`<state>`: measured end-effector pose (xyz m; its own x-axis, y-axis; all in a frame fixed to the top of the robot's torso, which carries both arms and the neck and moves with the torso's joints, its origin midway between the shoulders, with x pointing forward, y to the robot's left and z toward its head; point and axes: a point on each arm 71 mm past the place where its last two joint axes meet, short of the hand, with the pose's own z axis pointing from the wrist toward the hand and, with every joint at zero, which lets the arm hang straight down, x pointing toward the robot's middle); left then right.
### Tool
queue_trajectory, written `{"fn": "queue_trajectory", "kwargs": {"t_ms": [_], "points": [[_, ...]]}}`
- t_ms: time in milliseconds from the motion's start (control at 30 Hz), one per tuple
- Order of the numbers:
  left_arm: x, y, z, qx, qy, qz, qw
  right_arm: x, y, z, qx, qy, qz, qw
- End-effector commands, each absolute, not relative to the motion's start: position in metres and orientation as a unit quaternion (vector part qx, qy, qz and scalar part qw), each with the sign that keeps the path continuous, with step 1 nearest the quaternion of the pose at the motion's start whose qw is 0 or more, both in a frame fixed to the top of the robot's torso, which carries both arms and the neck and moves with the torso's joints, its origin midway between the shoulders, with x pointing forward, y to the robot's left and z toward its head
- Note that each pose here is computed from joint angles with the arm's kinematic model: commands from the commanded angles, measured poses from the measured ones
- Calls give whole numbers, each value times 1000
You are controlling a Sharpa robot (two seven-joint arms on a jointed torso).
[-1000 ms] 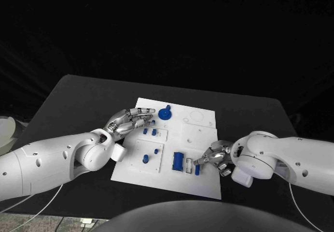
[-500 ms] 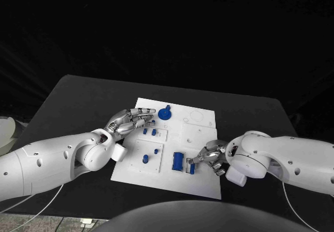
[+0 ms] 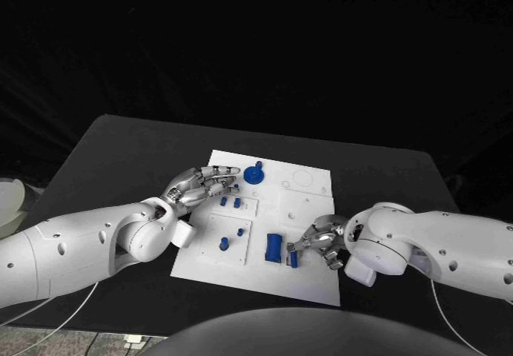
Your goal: Assemble the parts on the task board
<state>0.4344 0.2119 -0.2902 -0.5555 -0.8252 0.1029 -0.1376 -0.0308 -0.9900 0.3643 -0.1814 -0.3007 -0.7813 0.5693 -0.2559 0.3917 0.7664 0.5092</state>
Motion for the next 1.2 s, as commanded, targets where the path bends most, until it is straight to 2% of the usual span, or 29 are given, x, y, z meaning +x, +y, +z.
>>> {"fn": "queue_trajectory", "kwargs": {"t_ms": [33,833,1067,1200], "points": [[434,209,-290,-375,635,-618,272,364,-181,-302,247,922,215,207],[433,210,-293,-376,638,-616,268,365,-185,-301,247,920,212,217],[432,211,-293,-377,637,-616,268,363,-190,-296,237,915,229,233],[432,213,-294,-378,638,-615,269,360,-191,-293,205,921,232,237]]}}
